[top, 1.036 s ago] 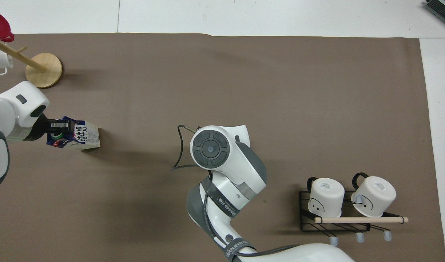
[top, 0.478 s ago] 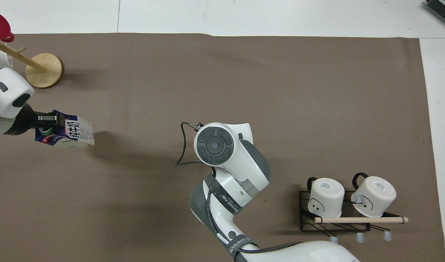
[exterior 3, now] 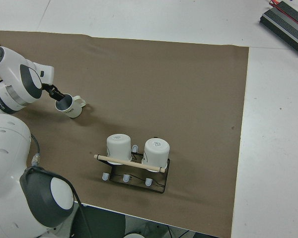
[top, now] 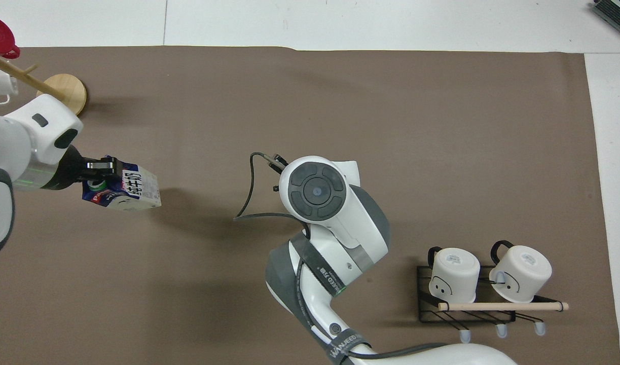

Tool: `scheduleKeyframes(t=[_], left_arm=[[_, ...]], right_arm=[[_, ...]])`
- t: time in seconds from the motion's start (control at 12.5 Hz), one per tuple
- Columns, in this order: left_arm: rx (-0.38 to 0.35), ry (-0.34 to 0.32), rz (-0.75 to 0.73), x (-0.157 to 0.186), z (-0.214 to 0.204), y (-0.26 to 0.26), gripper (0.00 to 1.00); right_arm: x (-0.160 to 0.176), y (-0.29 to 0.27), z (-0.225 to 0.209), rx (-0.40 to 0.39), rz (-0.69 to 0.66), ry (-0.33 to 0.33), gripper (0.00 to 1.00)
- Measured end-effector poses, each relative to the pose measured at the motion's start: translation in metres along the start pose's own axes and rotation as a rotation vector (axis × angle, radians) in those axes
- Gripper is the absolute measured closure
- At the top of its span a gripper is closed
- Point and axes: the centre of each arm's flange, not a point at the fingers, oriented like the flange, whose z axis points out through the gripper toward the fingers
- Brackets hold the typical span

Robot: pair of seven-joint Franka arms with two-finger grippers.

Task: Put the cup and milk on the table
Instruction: 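Lower the mug and open the right gripper while the left gripper lifts the carton, then withdraw the right gripper while the left gripper carries the carton beside the mug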

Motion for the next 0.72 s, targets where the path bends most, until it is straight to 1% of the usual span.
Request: scheduleKeyframes(t=[0.16,0.4,0.56,0.72], left_arm=[[-0.024,-0.007,-0.015,-0.008,0.001,0.040,0.61],[-0.061,-0.021,-0.030,-0.025,0.002,0.097,0.61],[-0.072,-0.022,-0.028,-0.038,0.003,0.133,0.61],[-0.088,0.000,-0.027,-0.047,0.005,0.163,0.61]], right_arm=[[0.022,0.011,-0.038,-0.004,-0.013,-0.005,0.00],[0.064,0.040,-0.089,-0.032,-0.124,-0.018,0.00],[0.100,0.064,-0.107,-0.060,-0.218,-0.030,0.00],[0.134,0.090,-0.117,-0.091,-0.300,-0.050,0.00]])
